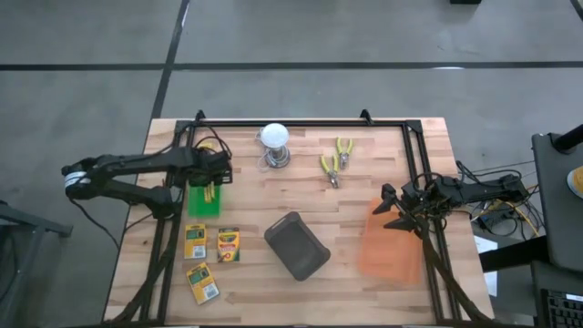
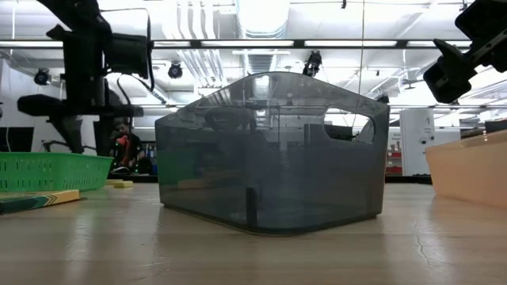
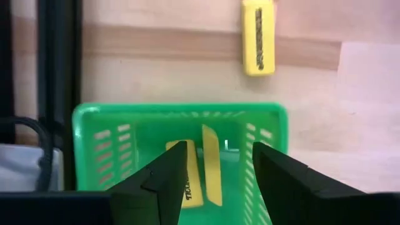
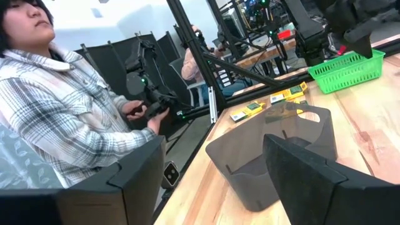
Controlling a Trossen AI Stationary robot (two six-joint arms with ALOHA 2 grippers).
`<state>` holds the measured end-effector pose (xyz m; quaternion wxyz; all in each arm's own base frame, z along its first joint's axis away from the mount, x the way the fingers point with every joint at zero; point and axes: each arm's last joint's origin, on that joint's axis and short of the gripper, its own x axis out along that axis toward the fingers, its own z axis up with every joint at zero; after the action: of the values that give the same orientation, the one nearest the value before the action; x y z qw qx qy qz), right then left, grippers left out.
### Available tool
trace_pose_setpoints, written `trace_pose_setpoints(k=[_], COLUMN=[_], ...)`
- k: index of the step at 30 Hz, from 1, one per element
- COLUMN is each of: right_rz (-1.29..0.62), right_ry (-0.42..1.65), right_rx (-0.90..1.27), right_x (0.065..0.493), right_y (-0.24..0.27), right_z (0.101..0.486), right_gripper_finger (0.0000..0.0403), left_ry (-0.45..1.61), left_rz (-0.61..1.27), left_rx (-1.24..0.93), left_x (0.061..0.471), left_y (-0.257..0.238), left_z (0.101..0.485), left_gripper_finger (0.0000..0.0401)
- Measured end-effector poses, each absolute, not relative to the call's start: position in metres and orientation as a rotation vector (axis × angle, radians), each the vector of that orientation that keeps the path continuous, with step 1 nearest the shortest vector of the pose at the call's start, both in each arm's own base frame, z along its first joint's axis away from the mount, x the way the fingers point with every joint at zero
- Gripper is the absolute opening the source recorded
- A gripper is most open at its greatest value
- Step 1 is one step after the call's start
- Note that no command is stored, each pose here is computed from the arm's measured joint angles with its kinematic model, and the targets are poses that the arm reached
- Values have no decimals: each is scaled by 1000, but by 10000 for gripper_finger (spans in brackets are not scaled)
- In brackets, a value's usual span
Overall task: Pick & Place School Supplies
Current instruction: Put the yellow eraser into the green bin
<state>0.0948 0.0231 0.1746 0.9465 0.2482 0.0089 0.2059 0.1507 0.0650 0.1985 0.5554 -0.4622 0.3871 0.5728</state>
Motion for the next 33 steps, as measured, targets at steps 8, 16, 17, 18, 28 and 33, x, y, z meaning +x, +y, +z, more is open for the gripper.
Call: trace_pose_setpoints(k=[8, 16, 17, 18, 28, 33], right_rz=[419, 419, 419, 419, 419, 419], right_ry=[18, 19, 19, 18, 19, 19], right_rx=[506, 506, 506, 506, 506, 506], right_x=[95, 95, 95, 95, 95, 95], right_y=[23, 23, 23, 23, 23, 23], right_z=[175, 175, 175, 175, 175, 175], right_gripper_finger=[266, 261, 262, 263, 264, 258], left_ry=[910, 889, 886, 884, 862, 852], left_rz=[1311, 1287, 1284, 1282, 1261, 1264], left_rx=[-1014, -990, -989, -987, -967, -958], left_x=[155, 159, 160, 160, 161, 160], left_y=[68, 70, 70, 71, 80, 87], left_z=[212, 221, 222, 224, 237, 244], left_gripper_finger=[186, 185, 185, 186, 186, 186])
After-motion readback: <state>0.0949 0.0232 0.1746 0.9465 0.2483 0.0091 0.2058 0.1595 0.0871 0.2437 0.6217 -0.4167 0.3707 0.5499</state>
